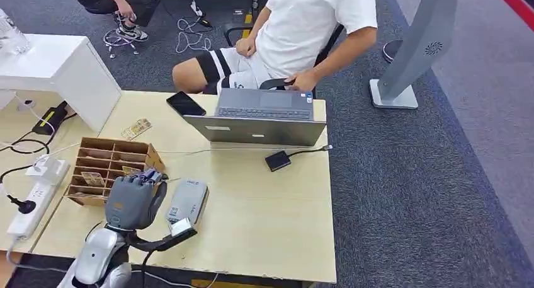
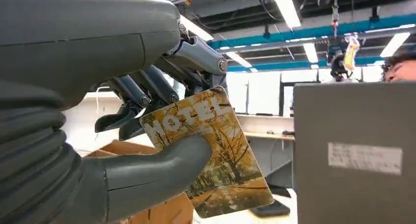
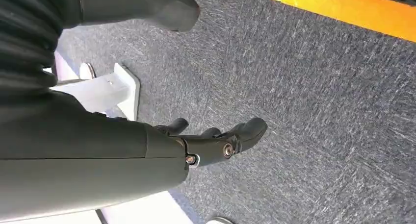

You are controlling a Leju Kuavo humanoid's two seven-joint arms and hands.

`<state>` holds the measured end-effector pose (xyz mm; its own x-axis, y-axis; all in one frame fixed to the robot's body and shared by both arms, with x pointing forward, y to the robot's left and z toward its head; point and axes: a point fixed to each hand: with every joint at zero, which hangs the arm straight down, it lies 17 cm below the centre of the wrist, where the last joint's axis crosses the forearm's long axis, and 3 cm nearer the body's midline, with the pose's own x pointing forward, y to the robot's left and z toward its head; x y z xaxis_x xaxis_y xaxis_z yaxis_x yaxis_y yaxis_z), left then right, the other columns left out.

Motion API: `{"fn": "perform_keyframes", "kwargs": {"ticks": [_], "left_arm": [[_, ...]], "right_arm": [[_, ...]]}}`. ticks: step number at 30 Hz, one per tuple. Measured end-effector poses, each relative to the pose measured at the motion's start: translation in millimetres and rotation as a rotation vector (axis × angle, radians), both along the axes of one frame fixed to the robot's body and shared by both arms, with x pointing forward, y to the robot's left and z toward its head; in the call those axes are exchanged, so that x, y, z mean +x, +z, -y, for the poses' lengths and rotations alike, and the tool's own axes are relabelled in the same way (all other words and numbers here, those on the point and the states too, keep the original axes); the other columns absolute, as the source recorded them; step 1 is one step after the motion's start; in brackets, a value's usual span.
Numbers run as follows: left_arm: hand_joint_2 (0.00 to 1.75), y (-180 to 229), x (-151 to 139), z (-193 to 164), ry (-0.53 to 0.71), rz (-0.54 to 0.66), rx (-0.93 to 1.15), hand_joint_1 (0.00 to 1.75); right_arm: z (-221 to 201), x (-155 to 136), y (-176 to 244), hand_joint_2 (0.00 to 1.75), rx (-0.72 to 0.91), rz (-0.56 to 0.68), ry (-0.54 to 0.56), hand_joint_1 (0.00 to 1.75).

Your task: Pass the card to the sensor for recognition and then transmit it.

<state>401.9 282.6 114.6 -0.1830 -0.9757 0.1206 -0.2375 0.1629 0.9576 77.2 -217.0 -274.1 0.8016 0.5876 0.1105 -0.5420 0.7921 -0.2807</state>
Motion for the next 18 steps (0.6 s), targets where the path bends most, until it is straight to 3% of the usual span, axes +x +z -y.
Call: {"fn": "perform_keyframes", "kwargs": {"ticks": [7,18], "left_arm": [[1.75,-24,-6,8,-0.019,-0.092,0.04,1.75],[1.75,-35,-8,-1,0.009,-0.141,0.081,1.75]], "right_arm": [[0,0,0,1.75,-0.001,0.001,0.0,0.0],[0,0,0,1.75,-0.002,0.0,-0.001,0.0]]}}
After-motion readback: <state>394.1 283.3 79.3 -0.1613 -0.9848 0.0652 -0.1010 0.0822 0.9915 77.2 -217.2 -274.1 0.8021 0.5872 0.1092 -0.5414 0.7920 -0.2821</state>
